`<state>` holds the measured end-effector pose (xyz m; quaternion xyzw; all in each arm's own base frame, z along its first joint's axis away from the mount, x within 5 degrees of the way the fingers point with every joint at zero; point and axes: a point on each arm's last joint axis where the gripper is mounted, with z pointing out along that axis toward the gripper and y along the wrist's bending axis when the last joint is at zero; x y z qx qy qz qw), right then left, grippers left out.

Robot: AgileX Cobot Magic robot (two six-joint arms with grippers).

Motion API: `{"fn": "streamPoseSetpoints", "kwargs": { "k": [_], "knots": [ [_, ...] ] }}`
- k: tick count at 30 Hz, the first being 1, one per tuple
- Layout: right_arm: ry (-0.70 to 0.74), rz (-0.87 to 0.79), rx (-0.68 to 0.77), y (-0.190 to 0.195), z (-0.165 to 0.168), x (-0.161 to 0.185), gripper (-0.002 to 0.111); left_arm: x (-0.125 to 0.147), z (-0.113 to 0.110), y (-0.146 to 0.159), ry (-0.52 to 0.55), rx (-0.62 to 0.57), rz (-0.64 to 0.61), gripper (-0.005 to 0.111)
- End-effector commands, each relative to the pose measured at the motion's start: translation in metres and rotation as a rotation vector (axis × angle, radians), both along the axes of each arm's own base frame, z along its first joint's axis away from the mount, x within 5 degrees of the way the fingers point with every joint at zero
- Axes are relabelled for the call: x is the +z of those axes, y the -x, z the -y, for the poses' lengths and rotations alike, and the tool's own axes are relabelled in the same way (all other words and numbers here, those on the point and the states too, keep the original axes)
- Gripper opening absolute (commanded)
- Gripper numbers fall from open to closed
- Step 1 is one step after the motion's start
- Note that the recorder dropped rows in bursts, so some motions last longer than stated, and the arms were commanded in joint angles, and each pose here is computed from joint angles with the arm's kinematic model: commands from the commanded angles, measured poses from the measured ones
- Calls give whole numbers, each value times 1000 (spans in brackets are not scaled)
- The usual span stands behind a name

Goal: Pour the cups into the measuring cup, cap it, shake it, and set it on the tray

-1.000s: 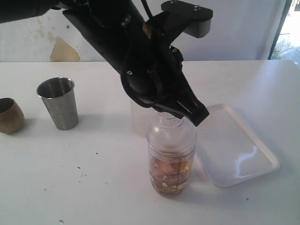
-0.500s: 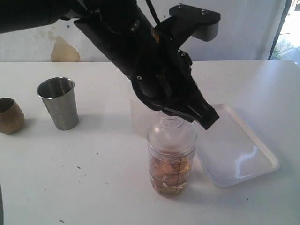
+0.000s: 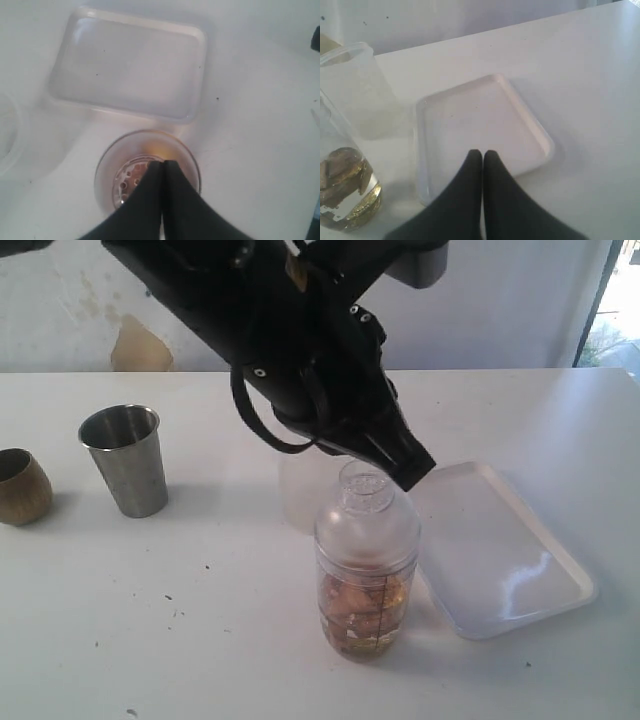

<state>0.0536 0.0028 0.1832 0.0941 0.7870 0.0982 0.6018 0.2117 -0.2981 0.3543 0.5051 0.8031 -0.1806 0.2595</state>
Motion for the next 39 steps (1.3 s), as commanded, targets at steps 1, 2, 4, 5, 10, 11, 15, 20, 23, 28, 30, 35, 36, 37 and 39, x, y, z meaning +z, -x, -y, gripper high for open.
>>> {"fn": "streamPoseSetpoints", "kwargs": {
  "k": [1,2,4,5,10,11,15,20,23,28,30,35,36,37,39],
  "knots": [
    [6,3,-9,0,1,-1,0,-2,-1,0,-27,12,3,0],
    [6,3,-9,0,1,-1,0,-3,0,-1,-20,14,6,0],
    [6,3,-9,0,1,-1,0,-5,2,-2,-18,15,7,0],
    [6,3,-9,0,1,-1,0,-8,4,-4,-26,15,1,0],
    [6,3,-9,0,1,-1,0,-22,10,-9,-61,13,-13,0],
    [6,3,-9,0,1,-1,0,-24,11,-10,-62,13,-15,0],
    [6,3,-9,0,1,-1,0,-25,12,-11,-54,15,-10,0],
    [6,3,-9,0,1,-1,0,-24,13,-11,-46,10,-7,0],
    [6,3,-9,0,1,-1,0,-25,12,-10,-55,8,-13,0],
    [6,3,-9,0,1,-1,0,-28,8,-7,-120,-4,-50,0],
    [6,3,-9,0,1,-1,0,-29,6,-7,-133,0,-50,0],
    [6,3,-9,0,1,-1,0,-33,9,-10,-131,5,-39,0],
    [6,3,-9,0,1,-1,0,-39,12,-12,-143,6,-49,0],
    [6,3,-9,0,1,-1,0,-43,13,-13,-156,5,-61,0],
    [6,3,-9,0,1,-1,0,-58,17,-15,-200,0,-105,0]
  ]
}}
